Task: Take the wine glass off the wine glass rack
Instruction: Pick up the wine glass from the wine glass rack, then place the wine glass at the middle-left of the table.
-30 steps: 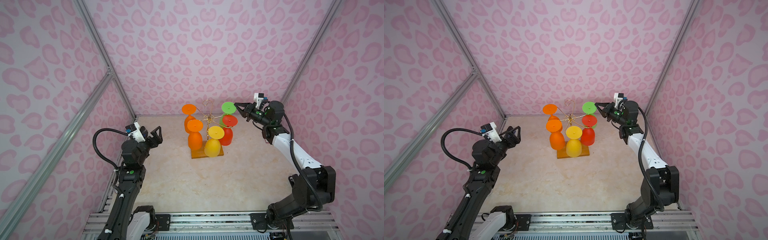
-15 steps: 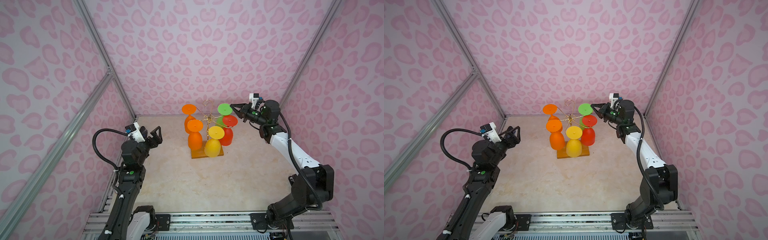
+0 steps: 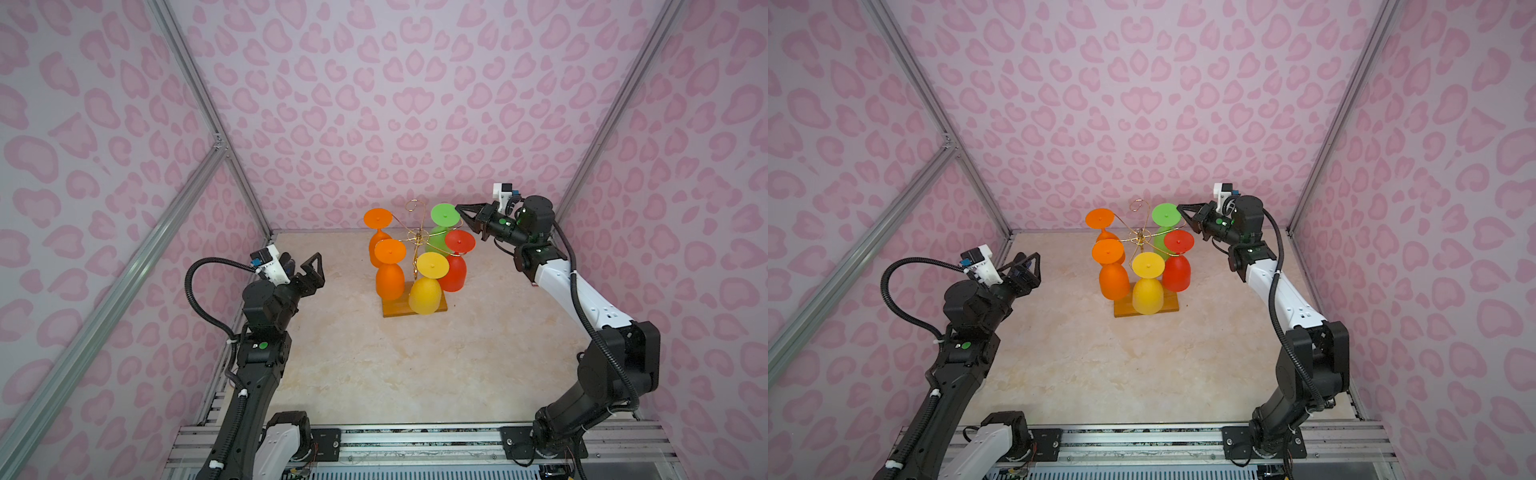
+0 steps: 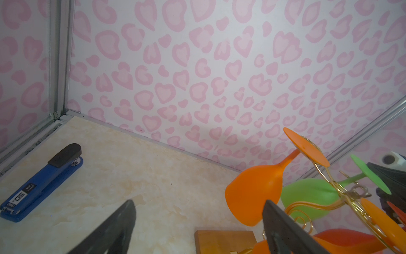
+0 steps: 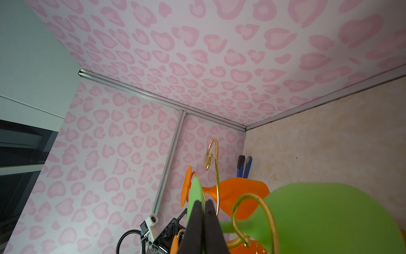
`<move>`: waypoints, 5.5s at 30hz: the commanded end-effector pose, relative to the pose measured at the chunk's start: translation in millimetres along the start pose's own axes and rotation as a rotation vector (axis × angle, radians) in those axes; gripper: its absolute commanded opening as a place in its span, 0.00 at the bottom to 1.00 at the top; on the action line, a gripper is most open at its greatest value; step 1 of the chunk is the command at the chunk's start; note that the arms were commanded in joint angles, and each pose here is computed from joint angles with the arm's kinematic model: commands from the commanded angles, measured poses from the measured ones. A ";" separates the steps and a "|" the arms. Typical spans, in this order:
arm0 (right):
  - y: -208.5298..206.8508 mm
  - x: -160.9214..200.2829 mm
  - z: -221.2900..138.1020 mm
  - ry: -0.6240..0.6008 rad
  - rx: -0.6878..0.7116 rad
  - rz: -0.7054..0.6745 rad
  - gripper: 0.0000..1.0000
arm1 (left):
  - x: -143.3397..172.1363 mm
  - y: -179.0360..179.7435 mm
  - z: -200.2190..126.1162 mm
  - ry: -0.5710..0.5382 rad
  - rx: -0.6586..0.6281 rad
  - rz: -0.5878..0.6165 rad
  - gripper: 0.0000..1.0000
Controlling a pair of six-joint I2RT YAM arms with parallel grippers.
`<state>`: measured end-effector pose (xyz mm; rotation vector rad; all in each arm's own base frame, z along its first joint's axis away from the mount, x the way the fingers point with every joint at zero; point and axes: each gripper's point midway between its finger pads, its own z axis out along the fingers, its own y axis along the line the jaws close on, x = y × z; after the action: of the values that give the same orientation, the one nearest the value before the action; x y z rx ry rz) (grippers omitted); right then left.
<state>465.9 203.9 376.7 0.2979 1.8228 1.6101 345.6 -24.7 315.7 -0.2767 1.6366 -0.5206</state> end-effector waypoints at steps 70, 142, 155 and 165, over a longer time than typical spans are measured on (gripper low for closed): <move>194.5 -17.9 -203.4 -0.393 -0.584 -0.332 0.00 | -38.2 -204.2 -25.3 0.062 0.937 0.084 0.90; 168.6 30.4 -129.9 -0.141 -0.822 -0.167 0.12 | -30.4 -322.3 -21.5 0.234 1.600 -0.012 0.02; 122.4 -7.6 -147.6 -0.257 -0.618 -0.218 0.42 | -57.6 -332.2 -76.3 0.224 1.635 0.190 0.01; 72.9 -15.5 -153.6 -0.308 -0.318 -0.281 0.43 | -91.0 -304.7 -98.1 0.142 1.369 0.353 0.01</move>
<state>353.4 88.0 477.0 0.1125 1.1710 1.6281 214.0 -234.1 561.0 1.0954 1.0058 -1.3666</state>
